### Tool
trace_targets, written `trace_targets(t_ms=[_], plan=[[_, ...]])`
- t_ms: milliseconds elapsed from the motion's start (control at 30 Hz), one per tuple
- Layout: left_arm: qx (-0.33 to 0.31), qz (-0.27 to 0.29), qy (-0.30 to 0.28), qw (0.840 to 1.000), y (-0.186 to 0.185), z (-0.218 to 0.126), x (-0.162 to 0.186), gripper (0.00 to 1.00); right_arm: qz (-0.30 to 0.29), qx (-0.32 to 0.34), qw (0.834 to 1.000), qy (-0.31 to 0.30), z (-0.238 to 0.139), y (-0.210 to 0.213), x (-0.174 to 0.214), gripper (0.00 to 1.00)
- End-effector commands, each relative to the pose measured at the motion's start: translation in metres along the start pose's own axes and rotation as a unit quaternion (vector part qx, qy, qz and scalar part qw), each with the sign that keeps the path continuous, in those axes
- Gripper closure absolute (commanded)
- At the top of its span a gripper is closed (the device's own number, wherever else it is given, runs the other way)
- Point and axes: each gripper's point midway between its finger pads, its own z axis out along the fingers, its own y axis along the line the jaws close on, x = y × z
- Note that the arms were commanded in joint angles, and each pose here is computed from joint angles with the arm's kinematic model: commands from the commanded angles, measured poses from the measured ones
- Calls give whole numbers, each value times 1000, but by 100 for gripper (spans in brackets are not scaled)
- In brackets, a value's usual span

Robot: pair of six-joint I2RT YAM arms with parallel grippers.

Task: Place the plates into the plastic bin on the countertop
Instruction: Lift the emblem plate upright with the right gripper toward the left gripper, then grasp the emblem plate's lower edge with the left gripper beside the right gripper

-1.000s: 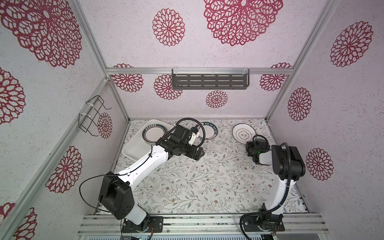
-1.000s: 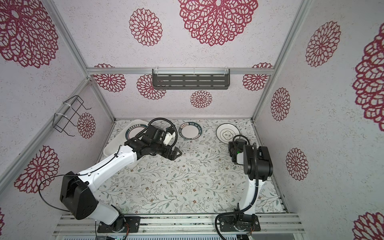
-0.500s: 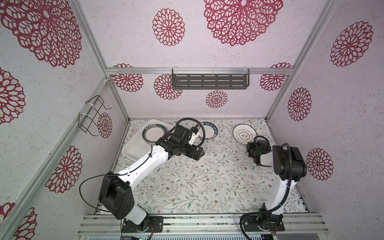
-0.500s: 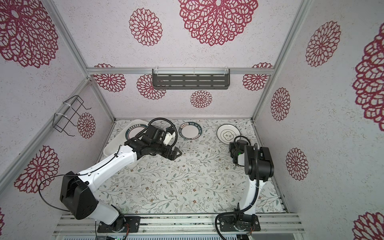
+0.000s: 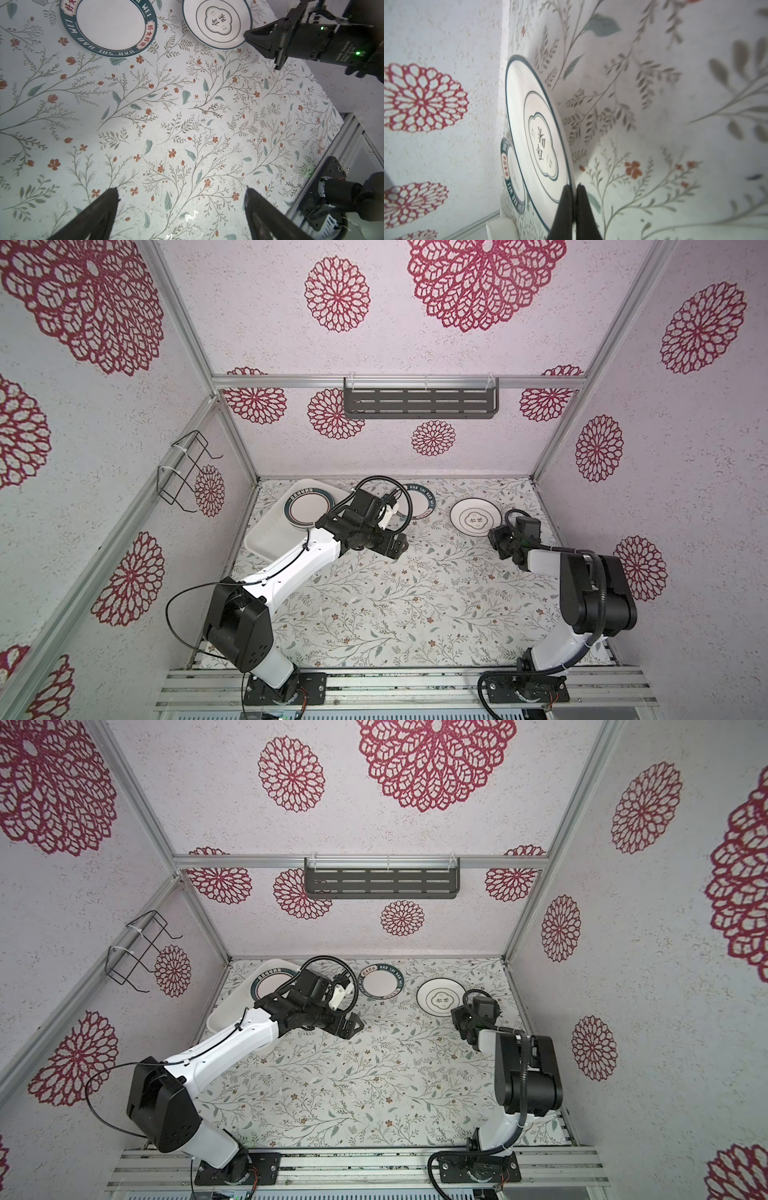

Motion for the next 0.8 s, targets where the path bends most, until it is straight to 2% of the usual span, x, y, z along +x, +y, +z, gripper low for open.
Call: trace_targets(t_ms=[0,200,467,633,767], plan=[[-20,-9,-9,1000,11,-2,-9,3,-74,-63,995,22,-17,55,15,100],[-20,-53,-13,998,31,-2,-16,3,-133,-116,982,73,-28,101,59,100],[-20,-138,-34,990,76,-10,-23,3,-191,-188,952,145,-43,149,123,100],[-1,-205,-54,977,102,-13,-29,3,-208,-233,931,188,-50,173,159,100],[50,-275,-76,957,123,-15,-33,3,-212,-263,915,219,-54,189,185,100]])
